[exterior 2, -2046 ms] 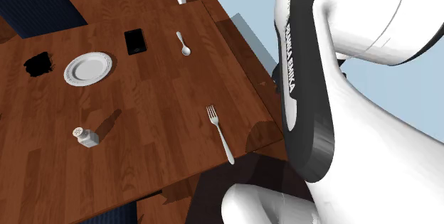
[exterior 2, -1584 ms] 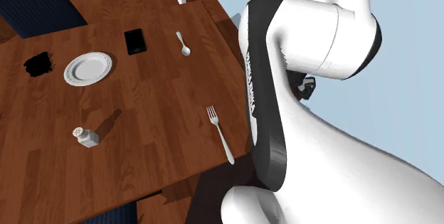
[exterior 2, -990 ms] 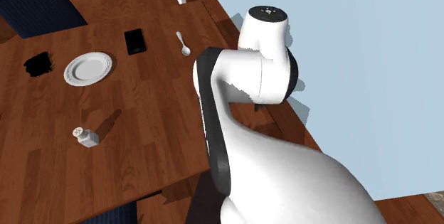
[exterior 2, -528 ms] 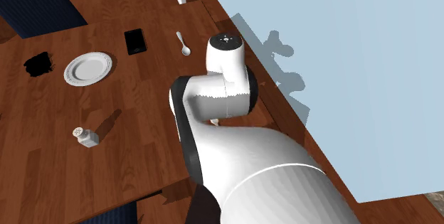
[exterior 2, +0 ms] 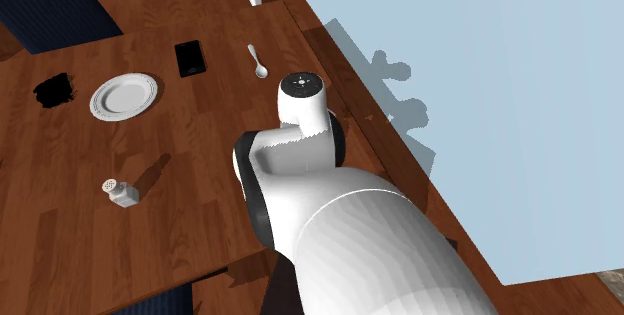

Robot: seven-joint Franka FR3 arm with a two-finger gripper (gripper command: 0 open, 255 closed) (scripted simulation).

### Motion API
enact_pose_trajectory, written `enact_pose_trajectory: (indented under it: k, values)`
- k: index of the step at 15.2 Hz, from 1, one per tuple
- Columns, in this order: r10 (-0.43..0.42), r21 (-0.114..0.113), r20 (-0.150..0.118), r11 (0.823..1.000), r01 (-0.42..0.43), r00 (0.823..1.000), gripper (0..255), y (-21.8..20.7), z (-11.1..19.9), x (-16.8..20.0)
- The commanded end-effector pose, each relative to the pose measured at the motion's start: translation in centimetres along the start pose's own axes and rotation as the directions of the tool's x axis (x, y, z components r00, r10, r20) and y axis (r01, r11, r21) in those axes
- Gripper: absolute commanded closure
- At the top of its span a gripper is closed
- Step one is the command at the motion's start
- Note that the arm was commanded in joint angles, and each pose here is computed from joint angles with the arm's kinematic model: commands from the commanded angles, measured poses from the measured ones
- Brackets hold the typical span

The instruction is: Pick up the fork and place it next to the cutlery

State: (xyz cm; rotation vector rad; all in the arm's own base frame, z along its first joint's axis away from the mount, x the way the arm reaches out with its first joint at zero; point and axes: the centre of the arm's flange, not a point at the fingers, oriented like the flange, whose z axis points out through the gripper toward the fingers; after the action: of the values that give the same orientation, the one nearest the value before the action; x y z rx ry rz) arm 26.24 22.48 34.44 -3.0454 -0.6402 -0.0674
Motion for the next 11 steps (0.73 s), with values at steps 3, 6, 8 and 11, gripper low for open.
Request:
enact_pose_trajectory:
  k: [3, 6, 8, 11]
  values:
    - [0.0, 0.0, -0.001, 1.0, 0.0, 1.0, 0, -0.02, 1.36, 0.01]
    - [0.0, 0.0, -0.001, 1.0, 0.0, 1.0, 0, -0.02, 1.36, 0.02]
    - [0.0, 0.0, -0.001, 1.0, 0.0, 1.0, 0, -0.02, 1.36, 0.02]
    - [0.0, 0.0, -0.001, 1.0, 0.0, 1.0, 255, -0.02, 1.36, 0.01]
